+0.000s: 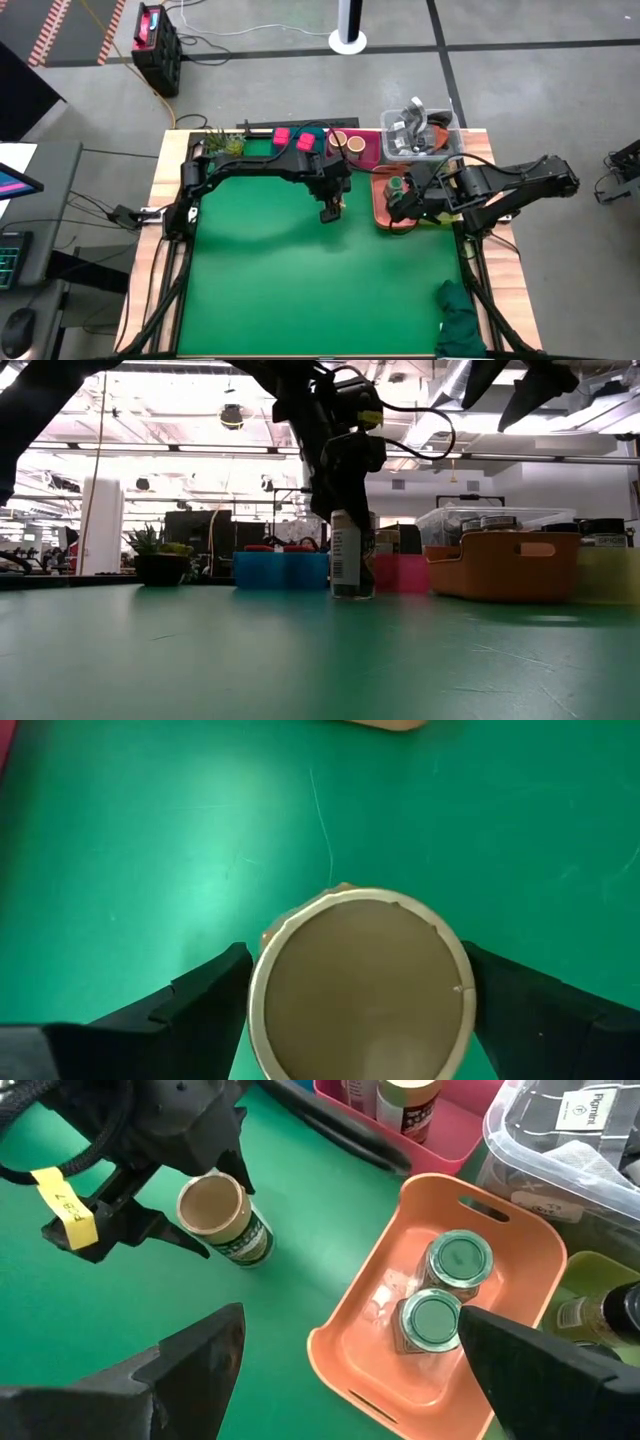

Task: Sort spices by type
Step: Put the brown seasoning bottle into the red bin

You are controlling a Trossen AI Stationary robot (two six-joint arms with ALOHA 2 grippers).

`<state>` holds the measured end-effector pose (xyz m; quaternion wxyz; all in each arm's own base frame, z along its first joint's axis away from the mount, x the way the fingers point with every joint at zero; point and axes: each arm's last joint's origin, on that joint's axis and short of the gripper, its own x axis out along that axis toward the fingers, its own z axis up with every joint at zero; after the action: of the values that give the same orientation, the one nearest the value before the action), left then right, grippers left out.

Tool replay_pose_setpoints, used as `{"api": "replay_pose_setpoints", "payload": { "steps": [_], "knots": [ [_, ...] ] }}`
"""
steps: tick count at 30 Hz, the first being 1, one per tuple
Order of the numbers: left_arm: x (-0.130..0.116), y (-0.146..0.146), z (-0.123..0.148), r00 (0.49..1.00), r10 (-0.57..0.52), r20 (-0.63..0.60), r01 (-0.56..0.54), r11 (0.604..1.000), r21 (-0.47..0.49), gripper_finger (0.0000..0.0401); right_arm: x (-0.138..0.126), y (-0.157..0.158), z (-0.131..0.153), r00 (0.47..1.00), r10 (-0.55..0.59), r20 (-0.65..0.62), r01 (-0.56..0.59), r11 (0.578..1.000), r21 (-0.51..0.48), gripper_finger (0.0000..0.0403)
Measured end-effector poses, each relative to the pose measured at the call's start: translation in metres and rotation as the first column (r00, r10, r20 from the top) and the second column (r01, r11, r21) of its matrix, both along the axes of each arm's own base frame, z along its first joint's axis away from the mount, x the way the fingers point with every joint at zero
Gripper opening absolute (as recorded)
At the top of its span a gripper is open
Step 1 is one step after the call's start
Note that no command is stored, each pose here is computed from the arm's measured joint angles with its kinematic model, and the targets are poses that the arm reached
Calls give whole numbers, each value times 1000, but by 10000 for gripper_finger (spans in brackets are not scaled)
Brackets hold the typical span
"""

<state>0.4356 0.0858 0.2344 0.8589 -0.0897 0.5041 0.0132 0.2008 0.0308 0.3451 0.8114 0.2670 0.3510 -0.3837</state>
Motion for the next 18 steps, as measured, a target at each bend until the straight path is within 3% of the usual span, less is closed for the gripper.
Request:
{"api": "replay_pose_setpoints", "payload": {
  "steps": [7,18],
  "knots": [
    [0,-1,0,1000,17,-6,-17,1000,5,330,1,0,1,1000,0,10,0,1000,-20,390],
    [0,0,21,1000,-5,18,4,999,54,330,1,0,1,1000,22,-5,-22,999,-27,390]
  ]
}}
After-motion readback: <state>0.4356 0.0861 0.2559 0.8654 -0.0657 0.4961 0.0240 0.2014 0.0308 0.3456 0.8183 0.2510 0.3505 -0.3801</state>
